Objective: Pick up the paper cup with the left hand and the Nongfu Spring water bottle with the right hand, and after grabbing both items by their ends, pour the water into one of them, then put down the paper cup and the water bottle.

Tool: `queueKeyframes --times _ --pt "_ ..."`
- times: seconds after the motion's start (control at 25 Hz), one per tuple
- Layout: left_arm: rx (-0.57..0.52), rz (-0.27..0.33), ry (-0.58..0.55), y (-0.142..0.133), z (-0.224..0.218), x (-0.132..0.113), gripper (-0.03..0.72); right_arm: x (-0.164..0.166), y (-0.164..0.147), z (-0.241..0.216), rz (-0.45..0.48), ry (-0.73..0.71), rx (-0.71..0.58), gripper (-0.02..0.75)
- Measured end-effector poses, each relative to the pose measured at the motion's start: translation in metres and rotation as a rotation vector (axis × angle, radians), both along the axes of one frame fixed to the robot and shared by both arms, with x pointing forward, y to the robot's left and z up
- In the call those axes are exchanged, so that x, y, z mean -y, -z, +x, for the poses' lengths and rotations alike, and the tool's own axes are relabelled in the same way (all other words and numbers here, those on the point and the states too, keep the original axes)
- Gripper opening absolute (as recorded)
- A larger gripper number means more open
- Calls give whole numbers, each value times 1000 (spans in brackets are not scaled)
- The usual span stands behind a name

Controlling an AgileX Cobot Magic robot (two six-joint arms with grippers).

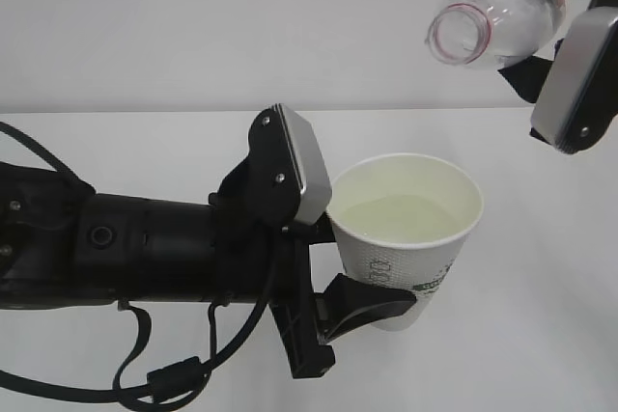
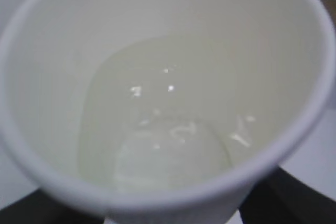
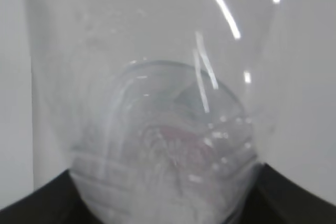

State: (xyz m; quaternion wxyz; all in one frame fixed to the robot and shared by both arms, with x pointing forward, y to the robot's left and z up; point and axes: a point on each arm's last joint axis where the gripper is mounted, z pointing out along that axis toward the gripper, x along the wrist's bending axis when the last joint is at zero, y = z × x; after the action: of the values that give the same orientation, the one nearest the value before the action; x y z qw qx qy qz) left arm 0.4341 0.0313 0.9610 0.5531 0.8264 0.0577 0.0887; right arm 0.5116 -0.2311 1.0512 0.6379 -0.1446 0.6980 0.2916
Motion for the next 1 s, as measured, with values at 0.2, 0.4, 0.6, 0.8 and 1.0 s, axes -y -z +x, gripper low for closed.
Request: queueKeyframes --times 0.2,0.4,0.6,0.8,1.0 --pt "0 0 0 0 0 0 492 0 -1 0 72 -3 -46 440" --pt "0 0 0 0 0 0 492 0 -1 0 154 -2 -107 440" --pt "0 0 0 0 0 0 492 0 -1 0 222 0 -157 440" --pt "0 0 0 0 0 0 492 0 -1 0 300 1 -214 440" --pt "0 0 0 0 0 0 492 0 -1 0 385 2 -277 440"
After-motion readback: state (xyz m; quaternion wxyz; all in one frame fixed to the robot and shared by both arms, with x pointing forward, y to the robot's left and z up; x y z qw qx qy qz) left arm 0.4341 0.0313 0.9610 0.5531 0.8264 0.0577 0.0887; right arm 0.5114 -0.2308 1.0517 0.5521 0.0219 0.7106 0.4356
